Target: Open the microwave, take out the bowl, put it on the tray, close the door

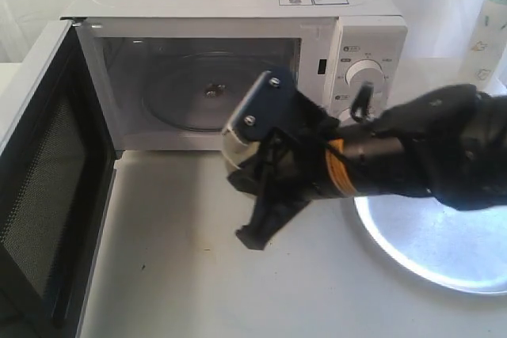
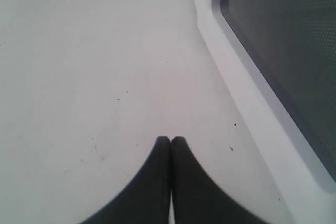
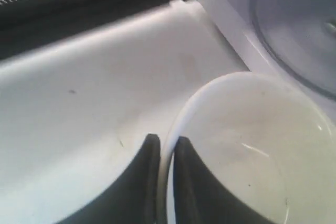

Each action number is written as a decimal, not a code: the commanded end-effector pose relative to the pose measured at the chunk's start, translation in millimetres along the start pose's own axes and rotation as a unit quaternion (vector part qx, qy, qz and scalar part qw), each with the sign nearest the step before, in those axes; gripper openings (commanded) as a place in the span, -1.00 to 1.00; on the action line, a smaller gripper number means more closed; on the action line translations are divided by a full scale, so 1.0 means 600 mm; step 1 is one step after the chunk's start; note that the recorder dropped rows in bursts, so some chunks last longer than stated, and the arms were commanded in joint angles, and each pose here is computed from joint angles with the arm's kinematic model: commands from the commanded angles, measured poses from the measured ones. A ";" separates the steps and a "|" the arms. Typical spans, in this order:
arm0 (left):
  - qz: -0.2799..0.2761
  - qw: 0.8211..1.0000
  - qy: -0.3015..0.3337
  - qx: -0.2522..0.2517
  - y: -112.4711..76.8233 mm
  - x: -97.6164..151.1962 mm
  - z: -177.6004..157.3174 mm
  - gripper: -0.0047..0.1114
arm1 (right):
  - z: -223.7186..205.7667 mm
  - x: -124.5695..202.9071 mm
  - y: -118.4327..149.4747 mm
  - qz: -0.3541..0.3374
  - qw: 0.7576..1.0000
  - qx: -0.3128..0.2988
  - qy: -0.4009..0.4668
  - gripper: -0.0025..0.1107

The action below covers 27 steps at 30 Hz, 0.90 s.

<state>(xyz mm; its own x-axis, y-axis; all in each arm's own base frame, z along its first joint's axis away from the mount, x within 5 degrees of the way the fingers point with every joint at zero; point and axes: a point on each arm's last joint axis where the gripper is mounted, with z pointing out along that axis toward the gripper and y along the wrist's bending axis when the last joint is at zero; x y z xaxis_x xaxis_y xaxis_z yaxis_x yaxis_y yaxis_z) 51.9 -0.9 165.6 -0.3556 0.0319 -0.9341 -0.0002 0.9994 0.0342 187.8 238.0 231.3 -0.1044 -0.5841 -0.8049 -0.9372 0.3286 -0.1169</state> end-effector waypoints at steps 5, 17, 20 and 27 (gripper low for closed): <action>-0.003 1.000 -0.002 0.003 -0.001 -0.001 -0.001 -0.92 | -0.067 0.119 -0.019 0.007 0.973 0.210 0.099 -0.96; -0.003 1.000 -0.002 0.003 -0.001 -0.001 -0.001 -0.92 | -0.039 0.190 -0.086 -0.007 0.896 0.375 0.236 -0.96; -0.003 1.000 -0.002 0.003 -0.001 -0.001 -0.001 -0.92 | -0.020 0.203 -0.107 -0.005 0.881 0.392 0.264 -0.96; -0.003 1.000 -0.002 0.003 -0.001 -0.001 -0.001 -0.92 | 0.010 0.170 -0.141 -0.005 0.870 0.428 0.246 -0.96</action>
<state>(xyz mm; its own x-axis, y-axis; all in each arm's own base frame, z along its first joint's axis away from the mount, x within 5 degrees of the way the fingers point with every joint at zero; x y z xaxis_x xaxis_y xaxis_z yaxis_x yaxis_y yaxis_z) 51.9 -0.9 165.6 -0.3556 0.0319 -0.9341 -0.0002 0.9994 0.0342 247.8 149.2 148.3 -0.4356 -0.7793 -0.4505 -0.4062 0.6168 -0.6742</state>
